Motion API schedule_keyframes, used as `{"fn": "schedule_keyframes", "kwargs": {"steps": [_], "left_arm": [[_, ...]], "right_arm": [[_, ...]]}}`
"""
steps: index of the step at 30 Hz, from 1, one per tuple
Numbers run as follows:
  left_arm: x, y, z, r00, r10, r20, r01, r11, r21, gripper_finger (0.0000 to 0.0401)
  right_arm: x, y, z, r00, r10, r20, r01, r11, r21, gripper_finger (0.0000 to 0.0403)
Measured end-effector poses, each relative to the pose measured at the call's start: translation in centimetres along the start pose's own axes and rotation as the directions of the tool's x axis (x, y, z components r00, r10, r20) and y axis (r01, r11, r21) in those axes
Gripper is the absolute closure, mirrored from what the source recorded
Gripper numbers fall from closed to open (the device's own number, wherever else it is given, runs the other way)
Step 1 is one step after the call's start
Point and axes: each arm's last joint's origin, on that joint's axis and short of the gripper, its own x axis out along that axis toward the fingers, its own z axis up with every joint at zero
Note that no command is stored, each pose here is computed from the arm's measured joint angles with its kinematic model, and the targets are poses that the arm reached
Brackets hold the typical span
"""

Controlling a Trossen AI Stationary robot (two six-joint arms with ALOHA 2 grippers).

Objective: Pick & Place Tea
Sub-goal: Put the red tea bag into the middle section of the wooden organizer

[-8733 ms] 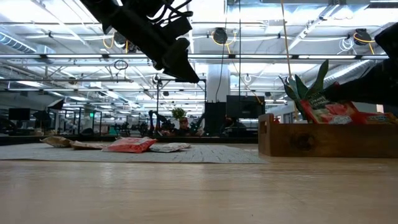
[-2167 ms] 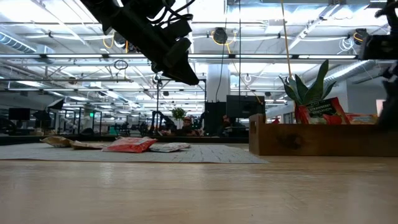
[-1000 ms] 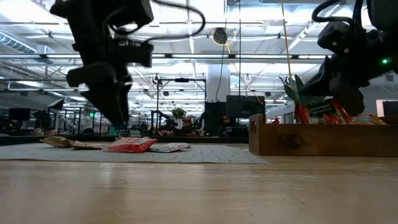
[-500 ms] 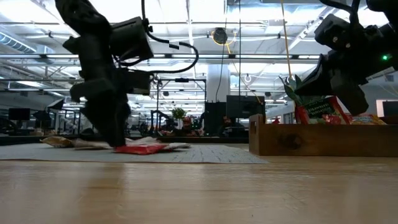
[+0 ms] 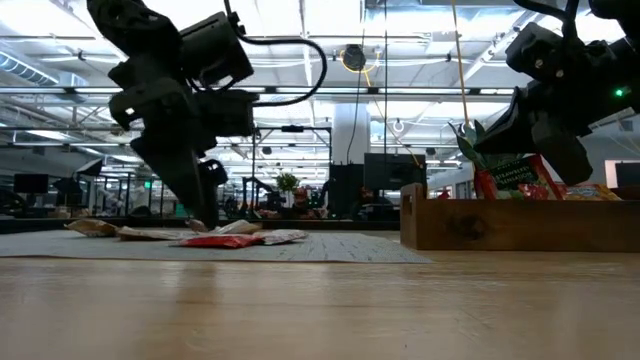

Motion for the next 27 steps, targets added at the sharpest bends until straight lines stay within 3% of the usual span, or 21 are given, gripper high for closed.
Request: {"fn": "schedule_keyframes", "kwargs": {"steps": [3, 7, 10, 18, 27], "left_arm": [[0.2, -0.6, 0.0, 0.997, 0.077, 0.018, -0.078, 0.994, 0.081, 0.0130], [0.6, -1.7, -0.3, 0.960, 0.274, 0.048, -0.277, 0.930, 0.240, 0.0130], [0.7, -2.4, -0.5, 0.958, 0.281, 0.051, -0.283, 0.915, 0.288, 0.0130], [0.9, -2.9, -0.6, 0.965, 0.259, 0.044, -0.262, 0.934, 0.243, 0.0130], [4.3, -1.6, -1.2, 0.968, 0.249, -0.016, -0.240, 0.945, 0.225, 0.0130]], "right_arm": [[0.0, 0.0, 0.0, 1.000, 0.000, 0.000, 0.000, 1.000, 0.000, 0.0403], [0.0, 0.0, 0.0, 1.000, 0.000, 0.000, 0.000, 1.000, 0.000, 0.0403], [0.0, 0.0, 0.0, 1.000, 0.000, 0.000, 0.000, 1.000, 0.000, 0.0403], [0.0, 0.0, 0.0, 1.000, 0.000, 0.000, 0.000, 1.000, 0.000, 0.0403], [0.0, 0.0, 0.1, 1.000, 0.001, 0.002, -0.001, 1.000, 0.005, 0.0403]]}}
